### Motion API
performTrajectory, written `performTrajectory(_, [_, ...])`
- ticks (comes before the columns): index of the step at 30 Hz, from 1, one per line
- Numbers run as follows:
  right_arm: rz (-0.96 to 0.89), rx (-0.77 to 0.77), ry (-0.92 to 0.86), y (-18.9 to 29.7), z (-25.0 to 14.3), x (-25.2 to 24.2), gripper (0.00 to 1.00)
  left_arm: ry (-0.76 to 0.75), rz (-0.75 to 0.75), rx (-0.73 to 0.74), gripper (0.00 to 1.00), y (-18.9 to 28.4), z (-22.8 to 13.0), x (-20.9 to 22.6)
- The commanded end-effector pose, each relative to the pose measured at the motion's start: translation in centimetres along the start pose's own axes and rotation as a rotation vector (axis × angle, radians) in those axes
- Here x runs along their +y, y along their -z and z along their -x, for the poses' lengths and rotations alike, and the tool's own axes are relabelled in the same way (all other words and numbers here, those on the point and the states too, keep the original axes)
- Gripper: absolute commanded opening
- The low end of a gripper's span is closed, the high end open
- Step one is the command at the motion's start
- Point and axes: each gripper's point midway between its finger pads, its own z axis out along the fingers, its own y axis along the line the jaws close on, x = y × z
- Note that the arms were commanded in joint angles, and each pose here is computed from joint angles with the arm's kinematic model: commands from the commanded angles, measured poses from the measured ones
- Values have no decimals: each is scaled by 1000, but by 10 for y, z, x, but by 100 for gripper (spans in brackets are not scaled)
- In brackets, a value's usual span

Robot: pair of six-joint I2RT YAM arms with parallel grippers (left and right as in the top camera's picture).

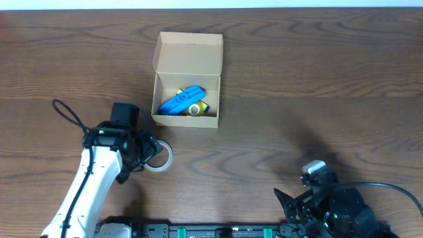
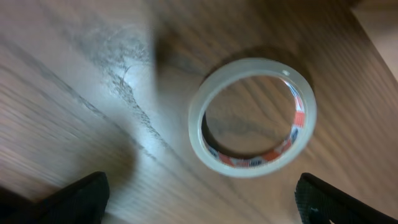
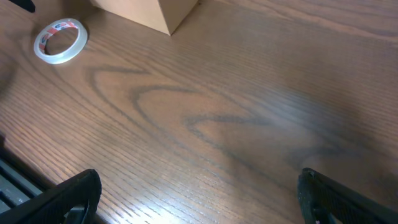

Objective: Pack container
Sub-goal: 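Move the left gripper toward the clear tape roll, then lower the left gripper and grasp the clear tape roll's rim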

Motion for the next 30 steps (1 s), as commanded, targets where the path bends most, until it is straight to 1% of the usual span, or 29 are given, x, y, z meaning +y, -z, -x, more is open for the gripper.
performTrajectory(1, [-9, -7, -13, 0, 1, -2, 99, 190, 30, -4, 96, -10, -1, 7])
performTrajectory(5, [-9, -7, -13, 0, 1, -2, 99, 245, 54, 16, 97, -26, -5, 12])
performTrajectory(11, [-9, -7, -13, 0, 1, -2, 99, 252, 122, 64, 100, -45, -9, 17])
performTrajectory(12, [-9, -6, -13, 0, 1, -2, 99, 253, 132, 71, 95, -47, -10, 18])
performTrajectory(17, [-9, -7, -13, 0, 1, -2, 99, 255, 176, 113, 89, -61, -14, 21])
performTrajectory(22, [-9, -7, -13, 0, 1, -2, 99, 256, 192, 124, 83, -68, -14, 22])
performTrajectory(25, [-9, -7, -13, 0, 1, -2, 99, 264, 191, 120, 73, -69, -13, 21])
performTrajectory(27, [-9, -7, -13, 0, 1, -2, 99, 272, 188, 116, 64, -70, -12, 21])
performTrajectory(30, [-9, -7, -13, 0, 1, -2, 99, 277, 179, 106, 46, -70, -10, 19])
